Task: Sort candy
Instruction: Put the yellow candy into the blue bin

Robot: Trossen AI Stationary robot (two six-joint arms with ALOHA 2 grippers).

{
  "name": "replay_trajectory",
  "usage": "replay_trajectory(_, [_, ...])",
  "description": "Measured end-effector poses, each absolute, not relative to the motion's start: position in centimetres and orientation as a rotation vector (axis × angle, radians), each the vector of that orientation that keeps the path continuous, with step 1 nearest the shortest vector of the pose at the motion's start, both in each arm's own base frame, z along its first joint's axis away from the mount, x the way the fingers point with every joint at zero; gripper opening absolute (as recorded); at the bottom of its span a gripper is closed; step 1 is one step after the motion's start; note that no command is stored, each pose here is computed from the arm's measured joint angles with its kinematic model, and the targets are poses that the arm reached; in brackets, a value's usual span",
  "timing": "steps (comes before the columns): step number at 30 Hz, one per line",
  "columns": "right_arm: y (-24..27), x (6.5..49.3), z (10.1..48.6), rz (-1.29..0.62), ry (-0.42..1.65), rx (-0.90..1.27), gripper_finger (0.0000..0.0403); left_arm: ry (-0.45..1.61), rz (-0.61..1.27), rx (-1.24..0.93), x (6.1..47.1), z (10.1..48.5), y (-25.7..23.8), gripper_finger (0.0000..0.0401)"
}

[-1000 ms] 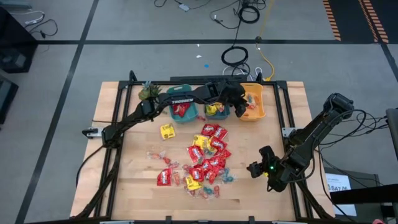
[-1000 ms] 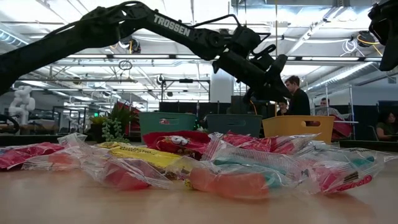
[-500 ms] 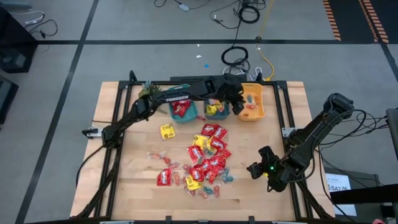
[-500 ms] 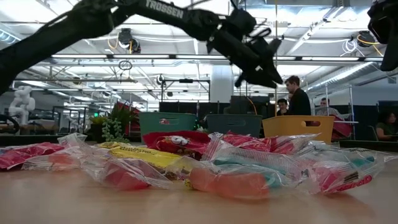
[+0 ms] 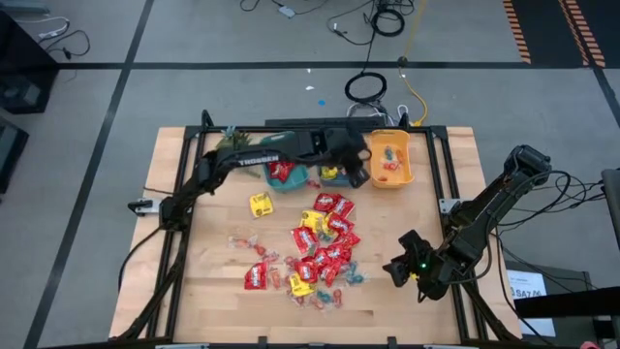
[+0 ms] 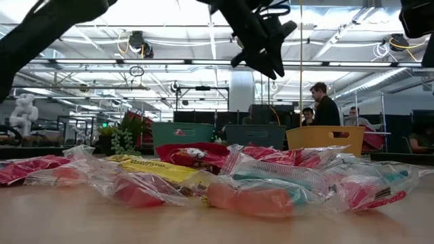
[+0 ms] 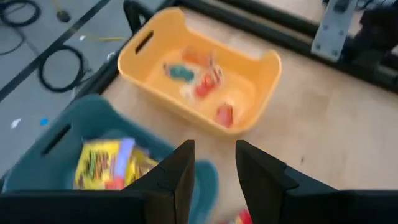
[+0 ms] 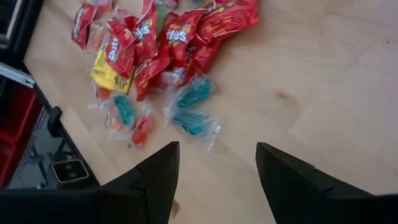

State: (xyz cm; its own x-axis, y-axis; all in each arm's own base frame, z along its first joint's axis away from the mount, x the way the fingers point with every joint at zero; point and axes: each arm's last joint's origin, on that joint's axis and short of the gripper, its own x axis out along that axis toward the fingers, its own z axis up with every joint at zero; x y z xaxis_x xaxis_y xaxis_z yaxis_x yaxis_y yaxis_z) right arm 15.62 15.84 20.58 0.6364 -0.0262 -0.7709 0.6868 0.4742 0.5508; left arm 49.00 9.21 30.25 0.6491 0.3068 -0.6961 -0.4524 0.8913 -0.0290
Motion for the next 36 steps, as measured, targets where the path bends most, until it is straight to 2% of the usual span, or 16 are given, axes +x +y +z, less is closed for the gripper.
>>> replay_trajectory(9, [16.2,15.9,20.8,-0.415,0.781,0.93,0.0203,0.854,0.525,-0.198,47.1,27.5,2.6,0.0125])
replay_trajectory(15, [16.3,16.0,20.9,-0.377,0.782,0.888,0.0203,0.878,0.597,-0.264,42.6,26.1,0.3,0.0125])
replay_trajectory(27, [16.4,15.9,20.9,-0.348,0.814,0.855,0.0203,0.77,0.79,-0.597,29.5,23.3,-0.8,0.0125])
replay_trajectory(31, [16.4,16.0,20.9,-0.338,0.822,0.846,0.0203,0.76,0.827,-0.657,27.1,23.0,-0.7,0.0125])
replay_trajectory(36, [16.4,15.9,20.9,-0.333,0.832,0.849,0.0203,0.766,0.839,-0.671,26.1,22.8,-0.1,0.0125])
